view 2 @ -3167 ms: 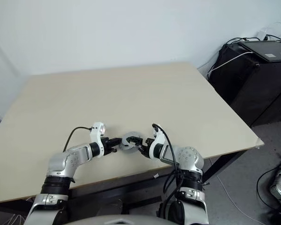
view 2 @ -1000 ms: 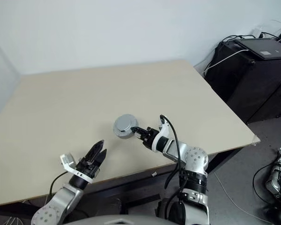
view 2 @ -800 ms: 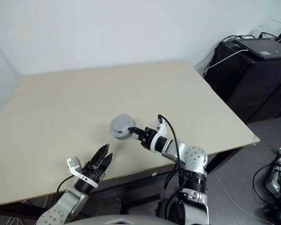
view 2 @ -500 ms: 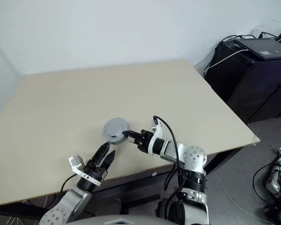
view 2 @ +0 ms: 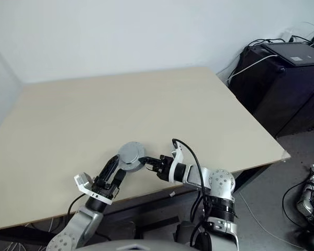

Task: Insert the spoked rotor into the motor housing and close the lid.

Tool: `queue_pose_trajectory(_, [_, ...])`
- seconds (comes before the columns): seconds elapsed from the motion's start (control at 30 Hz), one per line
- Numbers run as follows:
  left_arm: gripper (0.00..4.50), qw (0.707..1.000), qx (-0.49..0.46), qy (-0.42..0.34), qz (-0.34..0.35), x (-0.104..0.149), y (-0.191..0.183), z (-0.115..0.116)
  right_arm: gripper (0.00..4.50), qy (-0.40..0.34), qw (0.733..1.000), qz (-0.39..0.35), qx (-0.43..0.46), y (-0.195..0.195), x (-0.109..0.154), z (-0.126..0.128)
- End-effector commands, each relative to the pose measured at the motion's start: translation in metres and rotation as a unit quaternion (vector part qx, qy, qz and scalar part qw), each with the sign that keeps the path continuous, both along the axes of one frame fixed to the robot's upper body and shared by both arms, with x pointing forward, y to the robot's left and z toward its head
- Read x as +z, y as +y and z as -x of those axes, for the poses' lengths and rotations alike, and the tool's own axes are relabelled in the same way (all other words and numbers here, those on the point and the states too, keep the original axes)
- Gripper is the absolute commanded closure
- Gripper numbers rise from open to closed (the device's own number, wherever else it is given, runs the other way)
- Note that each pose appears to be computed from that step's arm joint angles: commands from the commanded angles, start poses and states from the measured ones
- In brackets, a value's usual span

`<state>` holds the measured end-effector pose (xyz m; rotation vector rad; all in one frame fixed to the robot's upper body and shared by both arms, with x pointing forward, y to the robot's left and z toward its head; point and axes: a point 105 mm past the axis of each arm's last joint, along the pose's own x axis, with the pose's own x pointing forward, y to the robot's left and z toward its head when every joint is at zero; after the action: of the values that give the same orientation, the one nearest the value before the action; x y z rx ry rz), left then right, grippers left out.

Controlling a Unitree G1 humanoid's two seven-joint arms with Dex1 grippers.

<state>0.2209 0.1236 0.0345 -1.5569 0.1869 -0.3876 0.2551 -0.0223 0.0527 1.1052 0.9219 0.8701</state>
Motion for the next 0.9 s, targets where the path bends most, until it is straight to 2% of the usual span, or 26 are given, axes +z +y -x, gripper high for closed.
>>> queue_pose_trajectory(0.03, [0.03,0.998,0.002,-0.046,0.045,0.024,-0.014,-0.008,3.30,-0.008,0.996,-0.076,0.043,0.031,0.019,0.020])
queue_pose_trajectory(0.53, [0.03,0.999,-0.020,-0.018,0.047,0.016,-0.024,0.004,3.30,-0.035,0.990,-0.135,-0.003,0.024,0.039,0.007])
queue_pose_trajectory(0.9, [0.03,0.999,-0.005,-0.031,0.042,0.020,-0.019,-0.001,3.30,-0.033,0.991,-0.126,0.031,0.028,0.036,0.015])
